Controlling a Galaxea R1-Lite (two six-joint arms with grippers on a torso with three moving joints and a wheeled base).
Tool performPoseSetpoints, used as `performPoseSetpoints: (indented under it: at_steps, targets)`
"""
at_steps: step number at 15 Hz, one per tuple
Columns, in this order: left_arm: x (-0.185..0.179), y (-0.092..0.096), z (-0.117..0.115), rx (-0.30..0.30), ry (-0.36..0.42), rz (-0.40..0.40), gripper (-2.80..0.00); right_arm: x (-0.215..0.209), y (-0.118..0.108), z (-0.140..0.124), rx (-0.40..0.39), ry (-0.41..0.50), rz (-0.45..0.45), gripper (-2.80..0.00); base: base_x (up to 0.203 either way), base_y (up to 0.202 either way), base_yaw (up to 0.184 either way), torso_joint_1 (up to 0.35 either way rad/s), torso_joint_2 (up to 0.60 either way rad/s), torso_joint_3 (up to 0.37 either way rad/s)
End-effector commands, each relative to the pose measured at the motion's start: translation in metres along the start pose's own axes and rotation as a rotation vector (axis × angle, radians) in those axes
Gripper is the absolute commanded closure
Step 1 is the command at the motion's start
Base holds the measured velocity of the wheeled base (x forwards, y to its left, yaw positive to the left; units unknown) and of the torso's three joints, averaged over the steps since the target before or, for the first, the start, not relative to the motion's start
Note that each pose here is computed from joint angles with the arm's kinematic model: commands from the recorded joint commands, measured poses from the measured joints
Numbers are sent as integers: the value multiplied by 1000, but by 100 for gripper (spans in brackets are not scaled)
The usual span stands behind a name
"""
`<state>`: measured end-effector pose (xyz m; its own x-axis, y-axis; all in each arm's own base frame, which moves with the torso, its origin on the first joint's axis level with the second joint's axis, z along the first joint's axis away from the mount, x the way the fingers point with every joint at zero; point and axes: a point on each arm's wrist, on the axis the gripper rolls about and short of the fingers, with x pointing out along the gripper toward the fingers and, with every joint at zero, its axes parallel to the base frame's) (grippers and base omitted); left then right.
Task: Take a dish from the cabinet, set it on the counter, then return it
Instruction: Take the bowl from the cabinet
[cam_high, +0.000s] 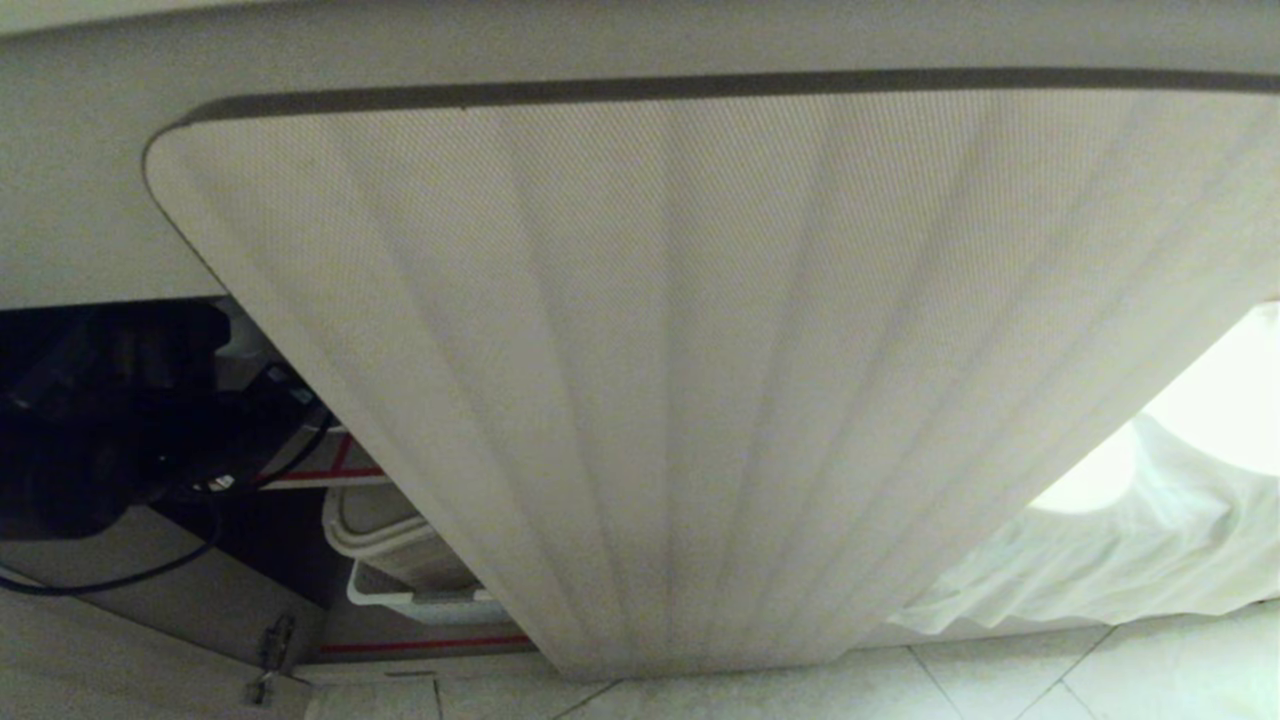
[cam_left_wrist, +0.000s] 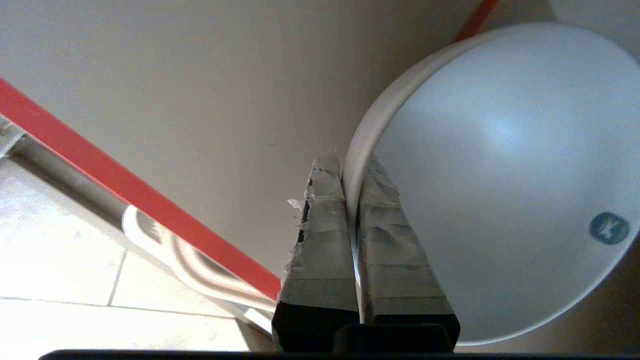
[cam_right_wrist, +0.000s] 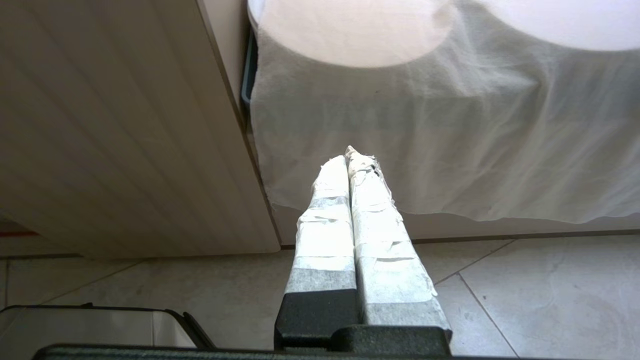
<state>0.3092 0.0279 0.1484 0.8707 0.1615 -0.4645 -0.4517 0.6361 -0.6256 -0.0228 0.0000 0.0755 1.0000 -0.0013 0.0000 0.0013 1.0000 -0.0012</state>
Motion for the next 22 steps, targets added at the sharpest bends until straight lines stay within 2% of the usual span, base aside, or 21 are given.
performPoseSetpoints:
  at_steps: [1,12,18,22]
  targets:
    - [0,0,0,-6,-3,-2,0,0,0,0,0,0,0,0,0,0,0,0,0,0]
    - [-12,1,-2,16,20,14,0,0,0,0,0,0,0,0,0,0,0,0,0,0]
    - [-40,5,-23,54,67,-4,0,0,0,0,0,0,0,0,0,0,0,0,0,0]
    - [-58,7,-25,60,73,2,0,0,0,0,0,0,0,0,0,0,0,0,0,0]
